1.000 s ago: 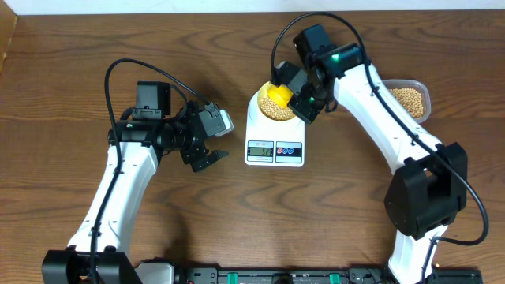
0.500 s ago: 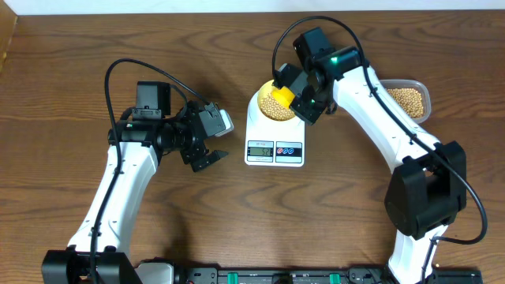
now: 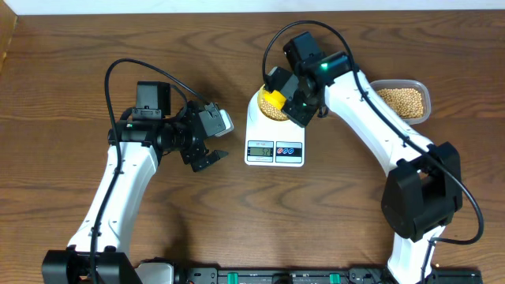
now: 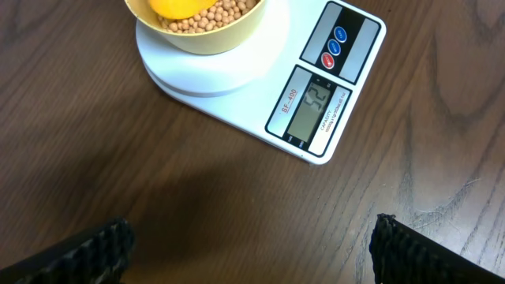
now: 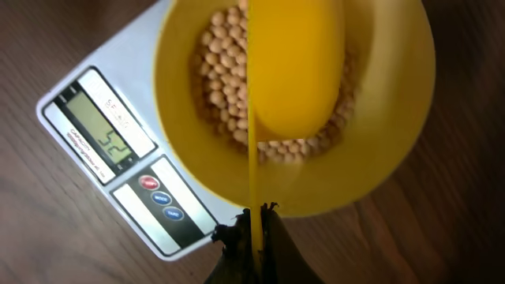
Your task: Scoop item into bowl and weigh 50g on scale
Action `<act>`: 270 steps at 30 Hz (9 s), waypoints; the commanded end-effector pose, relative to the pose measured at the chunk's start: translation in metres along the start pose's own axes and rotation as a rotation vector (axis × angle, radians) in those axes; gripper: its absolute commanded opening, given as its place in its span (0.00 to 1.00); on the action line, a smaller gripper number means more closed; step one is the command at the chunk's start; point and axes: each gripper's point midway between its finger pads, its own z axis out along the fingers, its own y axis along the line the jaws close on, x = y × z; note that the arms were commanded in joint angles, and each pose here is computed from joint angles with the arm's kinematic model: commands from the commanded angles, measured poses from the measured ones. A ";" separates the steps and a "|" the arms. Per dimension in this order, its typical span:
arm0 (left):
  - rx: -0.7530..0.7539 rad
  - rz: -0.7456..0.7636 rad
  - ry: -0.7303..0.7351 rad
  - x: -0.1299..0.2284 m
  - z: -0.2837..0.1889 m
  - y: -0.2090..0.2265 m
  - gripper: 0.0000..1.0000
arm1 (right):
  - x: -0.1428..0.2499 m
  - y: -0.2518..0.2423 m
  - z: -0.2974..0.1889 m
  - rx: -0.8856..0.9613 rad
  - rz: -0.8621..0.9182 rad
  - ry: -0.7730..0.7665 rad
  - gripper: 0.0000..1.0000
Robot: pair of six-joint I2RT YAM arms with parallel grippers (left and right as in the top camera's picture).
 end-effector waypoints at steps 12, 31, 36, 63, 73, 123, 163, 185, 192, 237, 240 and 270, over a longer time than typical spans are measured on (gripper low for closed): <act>-0.002 -0.005 -0.018 -0.004 -0.004 -0.001 0.98 | 0.007 -0.012 0.010 0.082 -0.014 0.046 0.01; -0.002 -0.005 -0.018 -0.004 -0.004 -0.001 0.98 | 0.003 0.004 0.013 0.027 -0.030 0.032 0.01; -0.002 -0.005 -0.018 -0.004 -0.004 -0.001 0.98 | 0.001 0.011 0.013 -0.013 -0.029 0.018 0.01; -0.002 -0.005 -0.019 -0.005 -0.004 -0.001 0.98 | -0.002 0.015 0.004 -0.159 0.102 -0.057 0.01; -0.002 -0.005 -0.018 -0.004 -0.004 -0.001 0.97 | -0.001 0.015 -0.007 -0.305 0.188 -0.123 0.01; -0.002 -0.005 -0.018 -0.004 -0.004 -0.001 0.98 | -0.001 -0.036 -0.099 -0.556 0.418 -0.376 0.01; -0.002 -0.005 -0.018 -0.004 -0.004 -0.001 0.98 | 0.176 -0.140 -0.154 0.592 0.529 0.436 0.01; -0.002 -0.005 -0.018 -0.004 -0.004 -0.001 0.98 | 0.009 -0.055 -0.109 -0.067 0.418 -0.217 0.01; -0.002 -0.005 -0.018 -0.004 -0.004 -0.001 0.98 | -0.002 -0.020 -0.096 -0.089 0.294 -0.158 0.01; -0.002 -0.005 -0.018 -0.004 -0.004 -0.001 0.97 | 0.006 -0.001 0.018 0.008 -0.007 0.137 0.01; -0.002 -0.005 -0.018 -0.004 -0.004 -0.001 0.98 | 0.007 -0.001 0.020 0.024 -0.016 0.150 0.01; -0.002 -0.005 -0.018 -0.004 -0.004 -0.001 0.97 | 0.001 -0.002 -0.004 -0.108 0.115 0.036 0.01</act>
